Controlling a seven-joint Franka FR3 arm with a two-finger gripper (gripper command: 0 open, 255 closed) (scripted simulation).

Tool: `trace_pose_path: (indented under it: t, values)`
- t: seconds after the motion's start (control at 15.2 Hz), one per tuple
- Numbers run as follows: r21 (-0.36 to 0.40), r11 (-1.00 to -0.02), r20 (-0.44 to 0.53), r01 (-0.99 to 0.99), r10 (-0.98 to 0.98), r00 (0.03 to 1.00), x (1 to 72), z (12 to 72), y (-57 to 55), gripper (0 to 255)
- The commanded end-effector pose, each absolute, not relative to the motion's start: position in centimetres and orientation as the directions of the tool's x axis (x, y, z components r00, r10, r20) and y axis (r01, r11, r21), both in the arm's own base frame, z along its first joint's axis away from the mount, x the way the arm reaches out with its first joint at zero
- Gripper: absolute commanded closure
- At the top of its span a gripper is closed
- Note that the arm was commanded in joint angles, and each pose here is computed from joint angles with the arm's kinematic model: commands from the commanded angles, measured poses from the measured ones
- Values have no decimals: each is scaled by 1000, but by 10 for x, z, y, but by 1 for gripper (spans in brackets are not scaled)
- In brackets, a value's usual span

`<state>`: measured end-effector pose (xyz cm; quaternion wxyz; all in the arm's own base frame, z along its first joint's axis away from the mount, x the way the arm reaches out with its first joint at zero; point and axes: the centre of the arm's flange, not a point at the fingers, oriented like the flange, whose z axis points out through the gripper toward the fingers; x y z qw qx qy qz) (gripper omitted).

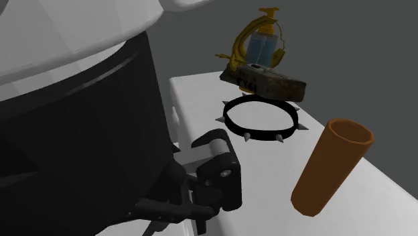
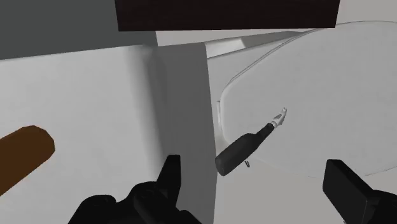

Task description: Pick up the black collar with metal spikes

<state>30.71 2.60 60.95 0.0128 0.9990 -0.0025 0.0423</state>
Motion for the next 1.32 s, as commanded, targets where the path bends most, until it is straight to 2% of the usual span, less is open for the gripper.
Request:
trace_pose_path:
  t: [0.0,1.25]
  values:
    - [25,-1000,85,-6,-4,996,307,610,26,0]
    - [-22,-959,44,-282,-283,958,523,616,-114,0]
